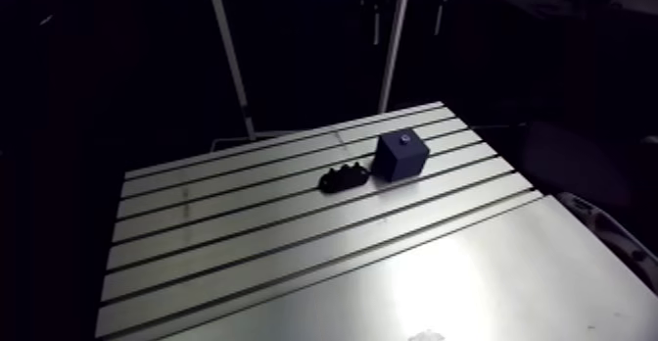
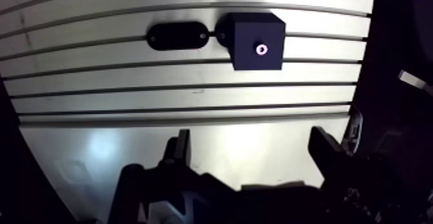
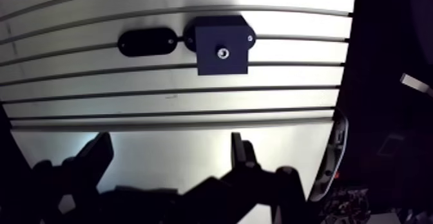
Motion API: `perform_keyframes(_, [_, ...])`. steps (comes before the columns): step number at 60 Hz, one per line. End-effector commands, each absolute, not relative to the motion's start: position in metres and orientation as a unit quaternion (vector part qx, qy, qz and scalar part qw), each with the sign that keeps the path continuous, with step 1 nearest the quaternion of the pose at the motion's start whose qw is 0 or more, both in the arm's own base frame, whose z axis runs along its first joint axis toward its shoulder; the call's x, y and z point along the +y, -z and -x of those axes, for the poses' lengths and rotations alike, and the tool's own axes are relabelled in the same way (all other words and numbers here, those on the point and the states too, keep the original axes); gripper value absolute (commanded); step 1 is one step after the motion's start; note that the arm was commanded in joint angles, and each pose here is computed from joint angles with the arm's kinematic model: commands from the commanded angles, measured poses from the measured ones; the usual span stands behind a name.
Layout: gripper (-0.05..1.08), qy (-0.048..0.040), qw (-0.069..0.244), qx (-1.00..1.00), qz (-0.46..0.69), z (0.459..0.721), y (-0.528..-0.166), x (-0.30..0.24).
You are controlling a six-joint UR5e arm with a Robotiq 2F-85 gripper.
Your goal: Pick up the M10 bolt and insert it into the hole until fully seated.
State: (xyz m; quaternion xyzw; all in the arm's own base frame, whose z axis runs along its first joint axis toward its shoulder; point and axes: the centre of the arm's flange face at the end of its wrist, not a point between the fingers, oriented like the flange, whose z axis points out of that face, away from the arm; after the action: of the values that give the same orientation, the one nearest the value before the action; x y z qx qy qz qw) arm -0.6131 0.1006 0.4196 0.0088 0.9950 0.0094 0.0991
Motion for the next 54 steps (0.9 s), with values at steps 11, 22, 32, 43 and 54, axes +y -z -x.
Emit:
perform_keyframes(11, [0.01,0.0325,0.053,0.998,0.021,0.569,-0.531,0.032])
perform_keyframes(22, [0.01,0.0284,0.053,0.998,0.023,0.584,-0.540,0.034])
perform_keyframes(32, [0.01,0.0294,0.062,0.997,0.027,0.593,-0.529,0.033])
perform_keyframes(43, [0.01,0.0290,0.062,0.997,0.041,0.604,-0.526,0.017])
perform_keyframes(54, [0.01,0.0282,0.058,0.997,0.050,0.609,-0.528,0.008])
